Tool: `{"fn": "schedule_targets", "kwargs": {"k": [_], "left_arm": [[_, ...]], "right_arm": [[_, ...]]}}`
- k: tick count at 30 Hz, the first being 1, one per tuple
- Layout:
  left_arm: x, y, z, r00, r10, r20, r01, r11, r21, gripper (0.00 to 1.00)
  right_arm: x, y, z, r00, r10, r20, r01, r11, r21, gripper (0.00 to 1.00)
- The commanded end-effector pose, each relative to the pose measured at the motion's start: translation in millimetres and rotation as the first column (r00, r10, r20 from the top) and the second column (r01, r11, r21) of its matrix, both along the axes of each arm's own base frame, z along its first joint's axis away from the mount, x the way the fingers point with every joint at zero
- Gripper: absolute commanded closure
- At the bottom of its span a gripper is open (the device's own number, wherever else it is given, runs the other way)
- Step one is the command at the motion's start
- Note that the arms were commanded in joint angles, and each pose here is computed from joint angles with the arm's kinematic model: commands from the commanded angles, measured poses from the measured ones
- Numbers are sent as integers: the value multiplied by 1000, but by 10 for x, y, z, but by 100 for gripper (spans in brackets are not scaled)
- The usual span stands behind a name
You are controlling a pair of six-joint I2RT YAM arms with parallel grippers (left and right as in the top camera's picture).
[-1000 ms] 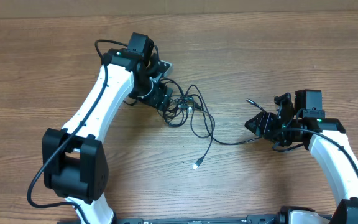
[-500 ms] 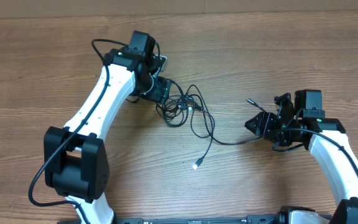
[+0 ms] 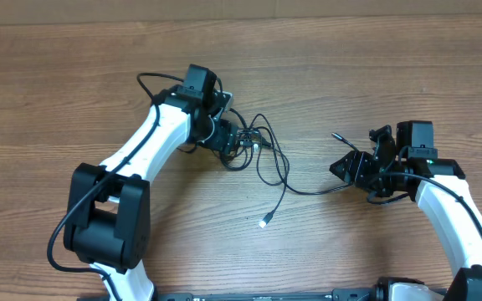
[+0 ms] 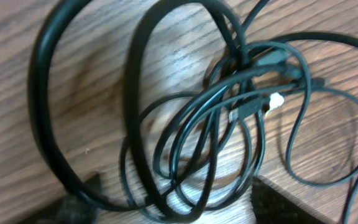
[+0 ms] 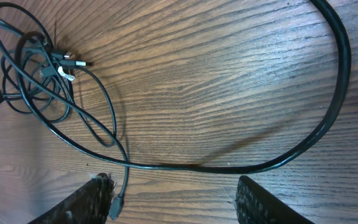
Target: Untangle cables
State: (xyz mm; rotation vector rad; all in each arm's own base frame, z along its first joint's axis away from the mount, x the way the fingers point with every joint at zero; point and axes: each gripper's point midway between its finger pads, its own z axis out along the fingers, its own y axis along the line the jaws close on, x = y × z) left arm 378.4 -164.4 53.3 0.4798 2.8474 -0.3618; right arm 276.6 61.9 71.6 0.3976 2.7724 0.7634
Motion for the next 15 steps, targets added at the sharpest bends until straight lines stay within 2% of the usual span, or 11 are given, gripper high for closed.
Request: {"fn": "schedule_targets", "kwargs": {"k": [1, 3, 4, 7, 11, 12, 15], "left_arm": [[11, -135, -8, 1000, -21, 10, 22, 999, -39, 66], [53, -210, 89, 999, -32, 22, 34, 997, -71, 93], [76, -244, 170, 999, -37, 26, 39, 995, -87, 96], [163, -298, 512, 998, -43, 55, 49, 993, -108, 96], [216, -318, 1241, 988, -86, 128, 101, 989, -110, 96], [189, -339, 1539, 983, -99, 157, 119, 985, -127, 96], [79, -433, 1931, 967, -151, 205, 188, 966, -177, 96]], "right_arm": [[53, 14, 97, 999, 10, 34, -11, 1000, 8, 38], [43, 98, 140, 998, 39, 47, -42, 998, 51, 38], [39, 143, 163, 996, 67, 62, -71, 995, 66, 38], [44, 293, 239, 984, 139, 115, -151, 983, 106, 38], [133, 553, 384, 953, 212, 216, -246, 958, 146, 38], [187, 669, 452, 933, 240, 269, -286, 947, 149, 36], [284, 850, 559, 902, 263, 343, -327, 934, 144, 33]]}}
